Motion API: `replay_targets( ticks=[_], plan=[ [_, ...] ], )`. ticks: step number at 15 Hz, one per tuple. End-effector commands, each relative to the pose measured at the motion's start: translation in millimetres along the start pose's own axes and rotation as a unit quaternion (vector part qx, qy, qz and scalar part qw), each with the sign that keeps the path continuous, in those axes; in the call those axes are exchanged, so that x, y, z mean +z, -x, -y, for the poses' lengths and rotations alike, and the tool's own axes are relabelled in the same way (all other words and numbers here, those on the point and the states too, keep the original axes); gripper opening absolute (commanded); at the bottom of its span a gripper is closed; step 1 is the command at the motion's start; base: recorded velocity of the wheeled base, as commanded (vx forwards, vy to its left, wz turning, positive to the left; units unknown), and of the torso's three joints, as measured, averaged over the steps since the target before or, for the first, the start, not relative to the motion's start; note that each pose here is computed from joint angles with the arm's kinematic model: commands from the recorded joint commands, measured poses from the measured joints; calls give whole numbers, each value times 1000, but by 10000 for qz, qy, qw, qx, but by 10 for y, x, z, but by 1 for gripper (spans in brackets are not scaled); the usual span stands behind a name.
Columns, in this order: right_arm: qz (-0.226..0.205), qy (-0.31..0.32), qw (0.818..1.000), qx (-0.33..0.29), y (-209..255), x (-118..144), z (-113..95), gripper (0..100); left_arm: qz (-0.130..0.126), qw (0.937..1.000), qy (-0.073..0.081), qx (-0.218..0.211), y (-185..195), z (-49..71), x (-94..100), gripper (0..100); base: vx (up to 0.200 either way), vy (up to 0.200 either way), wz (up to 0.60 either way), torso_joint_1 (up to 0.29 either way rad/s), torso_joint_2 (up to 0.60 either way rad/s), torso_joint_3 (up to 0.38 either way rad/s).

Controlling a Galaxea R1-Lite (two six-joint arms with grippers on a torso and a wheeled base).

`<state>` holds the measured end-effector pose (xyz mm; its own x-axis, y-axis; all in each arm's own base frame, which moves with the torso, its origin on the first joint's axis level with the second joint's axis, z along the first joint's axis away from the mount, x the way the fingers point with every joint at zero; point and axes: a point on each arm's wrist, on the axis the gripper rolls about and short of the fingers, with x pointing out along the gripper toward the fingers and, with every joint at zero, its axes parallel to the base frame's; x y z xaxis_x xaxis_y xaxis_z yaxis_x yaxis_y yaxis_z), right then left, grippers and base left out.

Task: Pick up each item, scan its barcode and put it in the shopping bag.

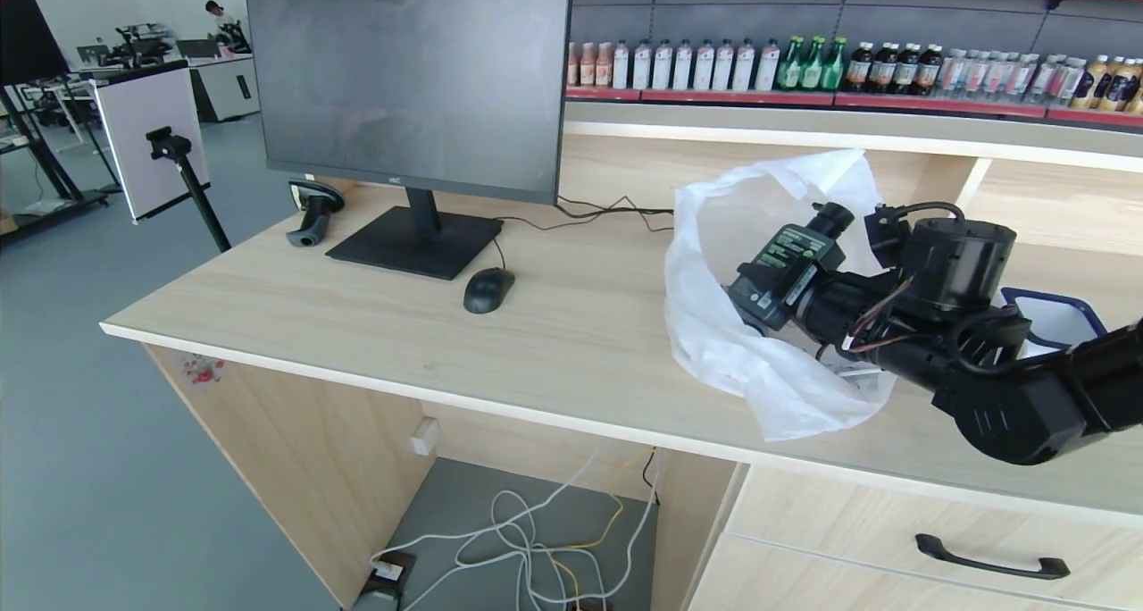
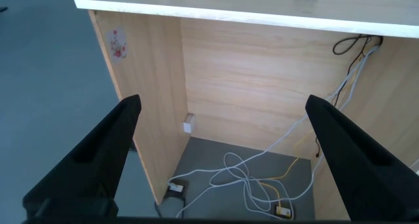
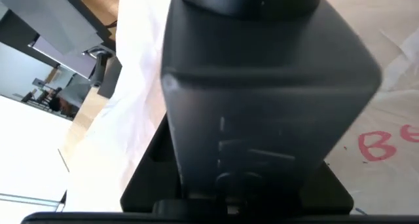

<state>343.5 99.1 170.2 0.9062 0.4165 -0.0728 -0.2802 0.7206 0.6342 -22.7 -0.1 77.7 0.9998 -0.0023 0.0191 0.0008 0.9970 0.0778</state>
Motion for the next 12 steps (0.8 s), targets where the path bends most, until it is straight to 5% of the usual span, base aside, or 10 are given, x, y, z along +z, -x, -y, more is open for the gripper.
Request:
replay_targets(
  ticks=[1,5,12],
  plan=[
    [197,95,9995,240,65,124,-172,0,4,10000,6,4,0,0,1,100,0,0,0,0,0,0],
    [-328,4,9990,320,207,109,-335,0,4,10000,6,4,0,0,1,100,0,0,0,0,0,0],
    [-949,-579,9938,8,87,-29,-248,0,4,10000,-10,4,0,0,1,100,0,0,0,0,0,0]
  ],
)
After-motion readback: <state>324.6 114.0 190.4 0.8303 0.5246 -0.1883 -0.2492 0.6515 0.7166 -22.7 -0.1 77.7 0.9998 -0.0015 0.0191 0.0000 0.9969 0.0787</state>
